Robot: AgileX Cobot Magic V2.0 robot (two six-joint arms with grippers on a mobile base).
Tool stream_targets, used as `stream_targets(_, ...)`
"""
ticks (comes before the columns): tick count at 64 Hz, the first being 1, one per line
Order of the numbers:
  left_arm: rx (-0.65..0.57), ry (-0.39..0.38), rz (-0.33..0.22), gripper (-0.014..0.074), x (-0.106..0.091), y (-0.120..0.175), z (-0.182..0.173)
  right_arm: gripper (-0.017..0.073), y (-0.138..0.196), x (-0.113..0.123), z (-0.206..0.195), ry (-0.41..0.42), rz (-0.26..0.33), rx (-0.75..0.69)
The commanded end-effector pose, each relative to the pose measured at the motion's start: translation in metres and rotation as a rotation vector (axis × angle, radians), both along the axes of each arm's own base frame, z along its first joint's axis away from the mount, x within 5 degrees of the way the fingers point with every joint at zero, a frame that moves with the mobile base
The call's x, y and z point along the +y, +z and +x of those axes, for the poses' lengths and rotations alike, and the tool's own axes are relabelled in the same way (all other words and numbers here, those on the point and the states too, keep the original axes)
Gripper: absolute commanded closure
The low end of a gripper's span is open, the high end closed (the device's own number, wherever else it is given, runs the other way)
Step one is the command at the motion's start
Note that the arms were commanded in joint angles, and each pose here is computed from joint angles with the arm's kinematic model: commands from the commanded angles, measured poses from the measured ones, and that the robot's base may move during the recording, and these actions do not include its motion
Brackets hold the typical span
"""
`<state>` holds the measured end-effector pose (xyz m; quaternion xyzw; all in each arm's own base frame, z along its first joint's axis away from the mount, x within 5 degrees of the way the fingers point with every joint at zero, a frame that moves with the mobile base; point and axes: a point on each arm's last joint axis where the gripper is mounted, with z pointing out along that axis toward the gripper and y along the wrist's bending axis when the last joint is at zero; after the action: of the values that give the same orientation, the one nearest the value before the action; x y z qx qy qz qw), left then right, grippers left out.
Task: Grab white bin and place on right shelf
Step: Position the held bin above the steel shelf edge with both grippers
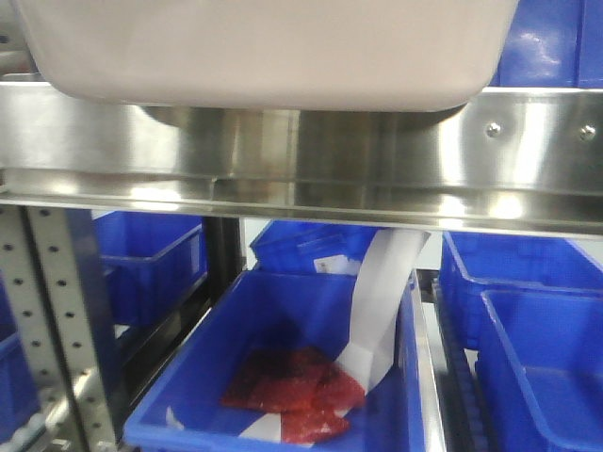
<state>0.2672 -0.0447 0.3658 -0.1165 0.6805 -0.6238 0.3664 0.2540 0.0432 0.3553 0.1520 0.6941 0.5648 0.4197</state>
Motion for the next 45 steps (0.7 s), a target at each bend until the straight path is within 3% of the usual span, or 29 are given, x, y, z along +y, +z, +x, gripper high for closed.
stream_targets(1,-0.170,-0.307,-0.092,0.0720,-0.0219,0.0306,-0.0318,0.0490,0.0283,0.0159,-0.0171,0.171,0.096,-0.127)
stream_targets(45,-0.170,-0.307,-0.092,0.0720,-0.0219,0.0306,-0.0318,0.0490,0.0282,0.0157,-0.0169,0.169,0.095,-0.126)
